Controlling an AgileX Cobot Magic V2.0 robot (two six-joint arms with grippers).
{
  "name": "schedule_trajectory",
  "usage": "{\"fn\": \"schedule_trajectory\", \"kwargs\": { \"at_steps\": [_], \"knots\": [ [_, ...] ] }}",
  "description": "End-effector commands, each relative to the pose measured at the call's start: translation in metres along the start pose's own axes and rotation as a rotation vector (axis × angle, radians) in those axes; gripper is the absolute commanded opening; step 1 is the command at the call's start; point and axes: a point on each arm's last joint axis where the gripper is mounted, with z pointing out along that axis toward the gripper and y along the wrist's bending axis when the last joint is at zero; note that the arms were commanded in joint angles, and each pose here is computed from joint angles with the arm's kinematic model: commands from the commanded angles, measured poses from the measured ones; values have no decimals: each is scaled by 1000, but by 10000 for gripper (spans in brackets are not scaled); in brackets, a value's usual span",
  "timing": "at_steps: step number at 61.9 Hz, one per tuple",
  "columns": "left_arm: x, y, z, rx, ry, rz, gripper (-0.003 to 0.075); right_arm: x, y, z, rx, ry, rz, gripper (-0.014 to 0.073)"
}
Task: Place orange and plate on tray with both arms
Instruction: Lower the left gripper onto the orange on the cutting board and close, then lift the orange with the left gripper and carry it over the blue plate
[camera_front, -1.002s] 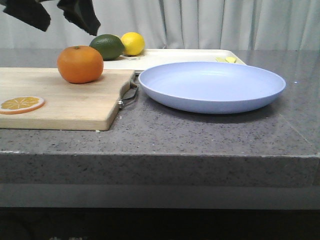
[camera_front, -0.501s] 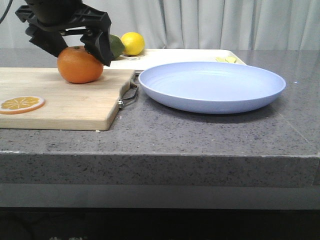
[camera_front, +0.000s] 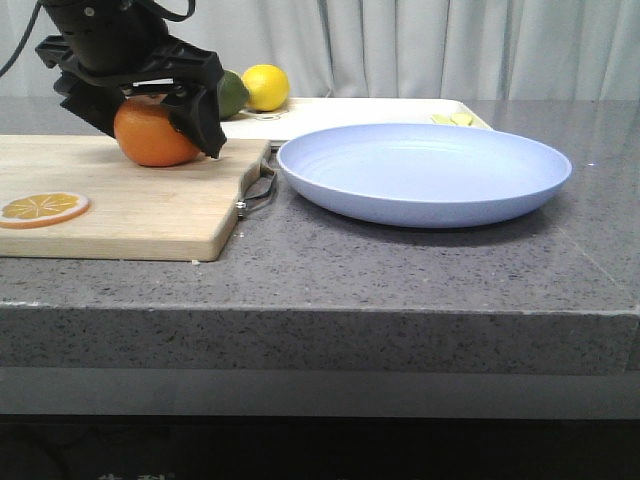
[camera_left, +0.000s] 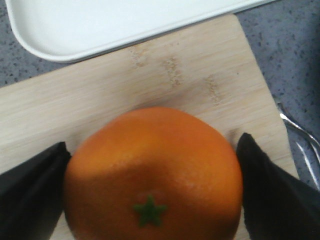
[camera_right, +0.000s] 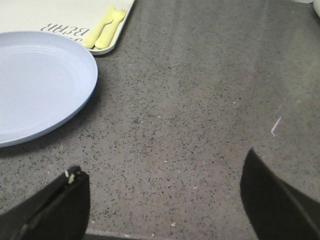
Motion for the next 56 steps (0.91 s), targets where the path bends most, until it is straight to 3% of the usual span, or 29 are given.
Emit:
{"fn": "schedule_trajectory", "kwargs": {
  "at_steps": [1, 11, 18, 36, 50, 56],
  "knots": [
    [-15, -3, -24, 2, -102, 6, 543, -16, -2, -3, 17, -97, -14, 619],
    [-16, -3, -26, 4, -100, 4, 384, -16, -2, -3, 17, -97, -14, 619],
    [-18, -4, -30, 5, -92, 5, 316, -16, -2, -3, 17, -97, -14, 619],
    [-37, -15, -51, 32, -141, 18, 307, -16, -2, -3, 17, -101, -14, 619],
    [-56, -54, -75, 94, -219, 91, 313, -18, -2, -3, 19, -119, -14, 619],
    [-63, -70, -80, 121, -231, 121, 349, -18, -2, -3, 19, -122, -14, 619]
  ]
}}
